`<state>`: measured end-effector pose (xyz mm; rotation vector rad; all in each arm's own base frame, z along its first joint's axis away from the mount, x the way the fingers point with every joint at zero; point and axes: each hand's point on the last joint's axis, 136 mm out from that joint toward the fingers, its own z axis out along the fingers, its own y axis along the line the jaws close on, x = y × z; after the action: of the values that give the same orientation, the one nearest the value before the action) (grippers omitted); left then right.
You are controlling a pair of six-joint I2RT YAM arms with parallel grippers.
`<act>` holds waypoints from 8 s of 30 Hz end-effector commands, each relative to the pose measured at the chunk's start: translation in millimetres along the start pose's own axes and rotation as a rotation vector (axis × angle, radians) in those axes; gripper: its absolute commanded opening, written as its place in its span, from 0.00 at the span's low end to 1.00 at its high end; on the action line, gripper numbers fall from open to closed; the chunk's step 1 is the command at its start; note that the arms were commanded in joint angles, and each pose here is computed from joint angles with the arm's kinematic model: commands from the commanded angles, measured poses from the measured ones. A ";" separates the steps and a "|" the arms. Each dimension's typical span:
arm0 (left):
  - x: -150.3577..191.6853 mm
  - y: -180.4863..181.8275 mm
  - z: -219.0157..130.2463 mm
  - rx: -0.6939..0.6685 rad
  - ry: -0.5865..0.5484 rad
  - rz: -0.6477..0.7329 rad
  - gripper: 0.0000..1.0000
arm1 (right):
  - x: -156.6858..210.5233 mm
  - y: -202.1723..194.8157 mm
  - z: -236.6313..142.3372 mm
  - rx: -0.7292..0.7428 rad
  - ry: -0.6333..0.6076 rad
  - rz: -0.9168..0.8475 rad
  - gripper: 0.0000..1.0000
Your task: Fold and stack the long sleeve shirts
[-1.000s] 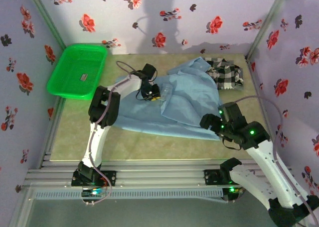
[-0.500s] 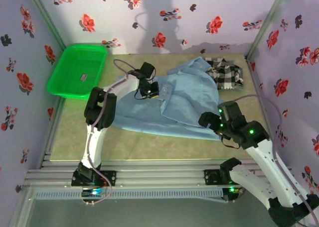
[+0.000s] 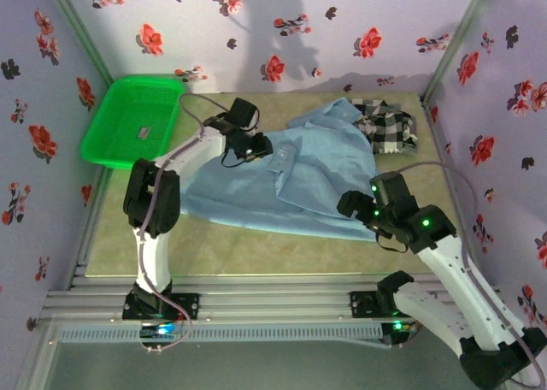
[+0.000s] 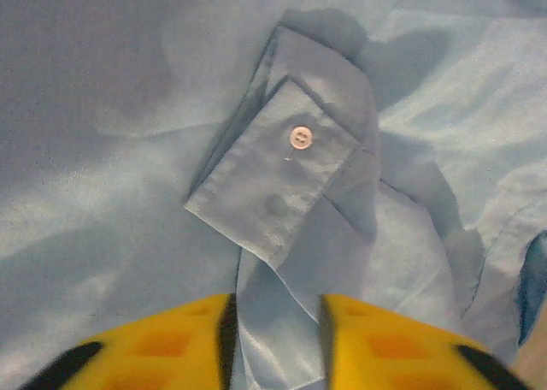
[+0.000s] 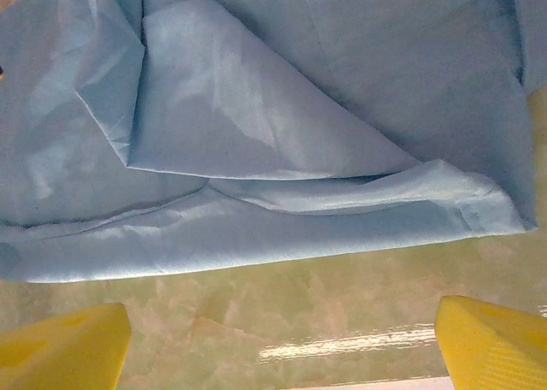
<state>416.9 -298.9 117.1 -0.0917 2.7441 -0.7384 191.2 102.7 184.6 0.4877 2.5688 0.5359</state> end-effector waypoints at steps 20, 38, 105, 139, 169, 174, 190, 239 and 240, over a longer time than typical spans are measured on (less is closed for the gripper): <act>6.2 14.5 90.3 -0.178 0.057 0.129 0.49 | 10.0 1.7 -12.8 0.005 0.057 -0.024 0.96; 25.8 36.4 98.4 -0.298 0.110 0.237 0.20 | 9.4 5.4 -11.3 -0.014 0.056 -0.015 0.95; 100.2 171.4 -144.3 -0.375 -0.108 0.068 0.00 | 16.9 24.9 83.6 0.027 0.137 -0.023 0.99; 31.1 120.0 -188.0 -0.244 -0.436 0.375 0.00 | 24.8 -25.3 138.8 0.258 0.118 0.092 0.47; 83.6 211.9 -134.3 -0.476 -0.267 0.155 0.00 | 33.3 -44.7 149.1 0.287 0.118 0.147 0.52; 88.1 220.0 -125.2 -0.511 -0.198 0.129 0.00 | 33.8 -45.2 152.7 0.280 0.125 0.154 0.53; 86.2 232.7 -144.0 -0.704 -0.109 -0.093 0.64 | 16.4 -41.0 113.0 0.301 0.072 0.113 0.59; 55.9 68.0 -139.2 0.088 -0.112 -0.140 0.81 | -36.1 58.7 30.1 0.166 0.001 -0.089 0.86; 52.1 59.4 -132.3 0.110 -0.099 -0.117 0.82 | -54.1 57.9 28.2 0.162 -0.005 -0.108 0.87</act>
<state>323.8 -160.2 179.0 -0.4074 2.5917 -0.7755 245.2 178.6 189.4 0.5460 2.6303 0.4546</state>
